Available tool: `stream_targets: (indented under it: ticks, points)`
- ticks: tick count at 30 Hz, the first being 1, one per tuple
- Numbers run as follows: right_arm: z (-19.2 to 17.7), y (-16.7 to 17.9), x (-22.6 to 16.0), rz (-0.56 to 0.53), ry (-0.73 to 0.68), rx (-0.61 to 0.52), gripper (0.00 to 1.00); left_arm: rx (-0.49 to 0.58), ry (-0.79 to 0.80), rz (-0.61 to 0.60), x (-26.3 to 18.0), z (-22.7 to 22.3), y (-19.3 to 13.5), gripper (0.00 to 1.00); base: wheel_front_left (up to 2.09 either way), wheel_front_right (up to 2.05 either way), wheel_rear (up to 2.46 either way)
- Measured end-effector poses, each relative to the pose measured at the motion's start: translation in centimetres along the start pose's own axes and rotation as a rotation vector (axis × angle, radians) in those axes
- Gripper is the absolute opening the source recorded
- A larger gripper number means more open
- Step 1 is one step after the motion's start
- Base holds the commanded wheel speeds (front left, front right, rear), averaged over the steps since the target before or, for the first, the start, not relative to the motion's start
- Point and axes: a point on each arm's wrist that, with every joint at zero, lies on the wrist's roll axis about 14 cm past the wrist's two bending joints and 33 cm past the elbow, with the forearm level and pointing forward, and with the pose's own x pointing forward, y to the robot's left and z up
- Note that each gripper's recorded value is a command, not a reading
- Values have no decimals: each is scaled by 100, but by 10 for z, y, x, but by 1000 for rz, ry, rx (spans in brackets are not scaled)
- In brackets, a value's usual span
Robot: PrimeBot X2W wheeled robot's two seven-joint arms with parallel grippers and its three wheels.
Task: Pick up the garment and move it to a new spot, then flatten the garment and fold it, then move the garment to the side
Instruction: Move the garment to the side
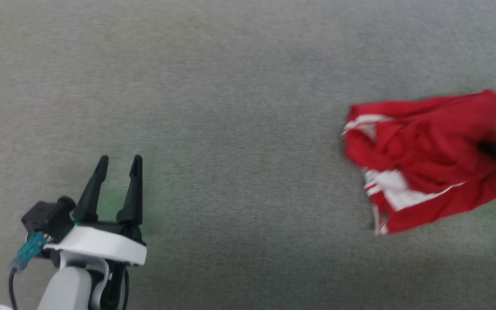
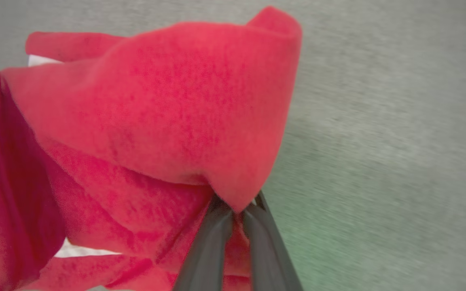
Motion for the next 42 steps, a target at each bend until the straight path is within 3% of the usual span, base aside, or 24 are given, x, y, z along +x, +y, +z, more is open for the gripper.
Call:
stream_targets:
  ticks: [18, 33, 42]
  points:
    - [17, -146, -68, -428, -141, 36, 0, 22, 41, -290, 77, -28, -79, 100, 0, 0, 0]
    - [6, -225, -105, -729, -172, 7, 0, 41, 66, -556, 114, -56, -155, 100, 0, 0, 0]
    - [-8, -245, -107, -833, -149, -12, 0, 59, 79, -620, 120, -64, -171, 100, 0, 0, 0]
